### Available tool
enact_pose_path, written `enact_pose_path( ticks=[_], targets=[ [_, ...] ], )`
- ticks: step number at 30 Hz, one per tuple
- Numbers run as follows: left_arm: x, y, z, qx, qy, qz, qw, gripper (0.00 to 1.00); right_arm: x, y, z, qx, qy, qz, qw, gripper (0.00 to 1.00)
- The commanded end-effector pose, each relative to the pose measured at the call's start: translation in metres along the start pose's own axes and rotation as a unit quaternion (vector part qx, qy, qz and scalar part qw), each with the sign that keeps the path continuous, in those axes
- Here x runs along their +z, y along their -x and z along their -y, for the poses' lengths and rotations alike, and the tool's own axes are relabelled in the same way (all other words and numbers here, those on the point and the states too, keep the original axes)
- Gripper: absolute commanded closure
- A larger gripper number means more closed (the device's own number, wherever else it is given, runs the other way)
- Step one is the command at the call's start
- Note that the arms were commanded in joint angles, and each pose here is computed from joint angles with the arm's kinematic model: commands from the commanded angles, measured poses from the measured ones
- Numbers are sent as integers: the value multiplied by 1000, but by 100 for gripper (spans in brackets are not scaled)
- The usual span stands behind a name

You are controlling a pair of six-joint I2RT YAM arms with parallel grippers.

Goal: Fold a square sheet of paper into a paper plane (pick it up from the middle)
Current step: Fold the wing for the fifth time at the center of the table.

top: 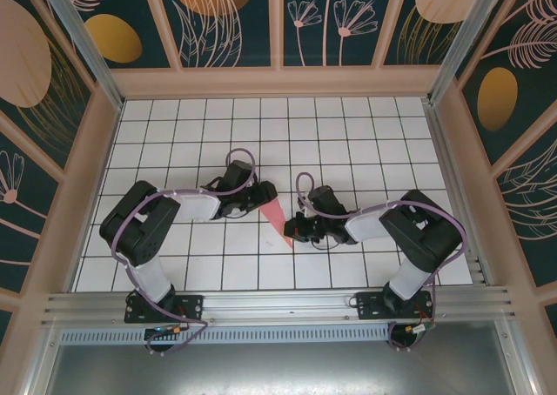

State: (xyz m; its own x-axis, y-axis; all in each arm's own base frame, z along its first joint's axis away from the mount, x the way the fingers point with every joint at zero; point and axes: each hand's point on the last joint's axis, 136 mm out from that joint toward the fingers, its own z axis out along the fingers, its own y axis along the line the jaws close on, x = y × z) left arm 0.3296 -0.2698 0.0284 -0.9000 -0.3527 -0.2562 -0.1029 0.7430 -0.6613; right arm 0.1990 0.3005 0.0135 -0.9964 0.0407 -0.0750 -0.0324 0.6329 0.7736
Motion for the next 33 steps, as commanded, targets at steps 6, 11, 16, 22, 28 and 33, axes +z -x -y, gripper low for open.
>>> enact_pose_path(
  ticks=[6, 11, 16, 22, 28, 33],
  targets=[
    [-15, 21, -63, -18, 74, 36, 996, 46, 2, -50, 78, 54, -139, -65, 987, 100],
    [-27, 33, -41, -10, 44, 43, 998, 45, 3, -48, 72, 47, -133, -66, 988, 100],
    [-53, 45, 0, 0, -21, 66, 998, 44, 6, -44, 67, 43, -131, -63, 988, 100],
    [-58, 18, 46, 21, -115, 28, 993, 55, 8, -38, 61, 40, -123, -57, 990, 100],
    [-22, -20, 57, 35, -129, -30, 991, 62, 8, -35, 56, 38, -118, -51, 991, 100],
    [2, -34, 18, 8, -74, -48, 996, 64, 4, -22, 36, 22, -97, -30, 995, 100]
  ],
)
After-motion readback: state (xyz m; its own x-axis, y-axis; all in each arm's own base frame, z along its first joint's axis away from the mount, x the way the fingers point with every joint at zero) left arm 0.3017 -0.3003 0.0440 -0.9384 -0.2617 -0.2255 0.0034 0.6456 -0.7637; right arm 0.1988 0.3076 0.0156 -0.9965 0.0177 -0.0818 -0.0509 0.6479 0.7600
